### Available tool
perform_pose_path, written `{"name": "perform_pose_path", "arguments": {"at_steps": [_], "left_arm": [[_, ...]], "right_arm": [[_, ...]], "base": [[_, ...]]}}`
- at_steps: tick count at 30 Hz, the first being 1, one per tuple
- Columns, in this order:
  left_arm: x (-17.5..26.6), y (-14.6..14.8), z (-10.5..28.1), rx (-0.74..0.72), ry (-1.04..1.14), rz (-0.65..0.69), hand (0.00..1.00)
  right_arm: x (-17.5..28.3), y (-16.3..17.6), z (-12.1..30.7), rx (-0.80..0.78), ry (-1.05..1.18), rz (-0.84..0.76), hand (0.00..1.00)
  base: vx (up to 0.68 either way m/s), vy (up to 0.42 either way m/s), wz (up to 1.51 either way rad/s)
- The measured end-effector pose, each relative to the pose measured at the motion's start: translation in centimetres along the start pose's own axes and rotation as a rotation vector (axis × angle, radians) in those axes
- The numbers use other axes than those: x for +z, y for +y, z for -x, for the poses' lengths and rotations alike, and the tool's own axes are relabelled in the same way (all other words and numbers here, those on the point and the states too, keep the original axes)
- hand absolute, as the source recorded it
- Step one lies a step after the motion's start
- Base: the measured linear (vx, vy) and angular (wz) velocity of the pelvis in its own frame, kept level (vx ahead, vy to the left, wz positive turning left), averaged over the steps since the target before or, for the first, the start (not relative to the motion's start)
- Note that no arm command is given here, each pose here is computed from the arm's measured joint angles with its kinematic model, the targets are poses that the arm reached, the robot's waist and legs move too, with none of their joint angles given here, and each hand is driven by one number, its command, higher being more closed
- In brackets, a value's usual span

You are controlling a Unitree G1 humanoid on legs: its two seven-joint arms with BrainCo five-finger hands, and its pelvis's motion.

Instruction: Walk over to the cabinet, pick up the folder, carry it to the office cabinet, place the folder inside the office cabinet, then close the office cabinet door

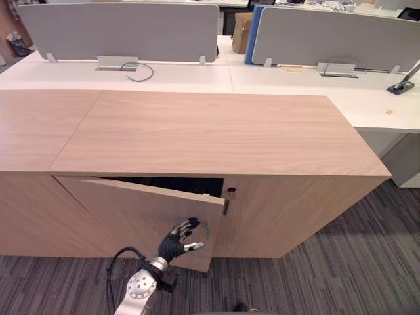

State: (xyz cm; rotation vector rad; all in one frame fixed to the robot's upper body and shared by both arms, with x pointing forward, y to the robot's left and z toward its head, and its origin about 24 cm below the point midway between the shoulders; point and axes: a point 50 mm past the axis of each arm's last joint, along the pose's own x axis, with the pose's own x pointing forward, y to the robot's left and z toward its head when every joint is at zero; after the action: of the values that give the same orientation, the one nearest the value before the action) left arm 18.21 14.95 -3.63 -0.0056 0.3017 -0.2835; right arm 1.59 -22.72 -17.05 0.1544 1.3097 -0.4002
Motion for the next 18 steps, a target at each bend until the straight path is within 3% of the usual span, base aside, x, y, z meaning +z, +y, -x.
{"name": "perform_pose_path", "arguments": {"at_steps": [9, 13, 18], "left_arm": [[-4.8, 5.2, 0.2, 0.483, 0.179, 0.247, 0.0], [-8.9, 6.6, 2.9, 0.678, 0.348, 0.37, 0.0], [-13.7, 6.0, 7.5, 0.82, 0.569, 0.502, 0.0]], "right_arm": [[1.8, 0.9, -0.1, 0.005, -0.072, 0.036, 0.0], [1.7, 0.9, -0.1, 0.005, -0.073, 0.041, 0.0], [1.0, 0.8, 0.0, -0.003, -0.059, 0.013, 0.0]], "base": [[0.02, -0.043, -0.09], [-0.01, -0.04, 0.0], [-0.04, -0.038, 0.02]]}}
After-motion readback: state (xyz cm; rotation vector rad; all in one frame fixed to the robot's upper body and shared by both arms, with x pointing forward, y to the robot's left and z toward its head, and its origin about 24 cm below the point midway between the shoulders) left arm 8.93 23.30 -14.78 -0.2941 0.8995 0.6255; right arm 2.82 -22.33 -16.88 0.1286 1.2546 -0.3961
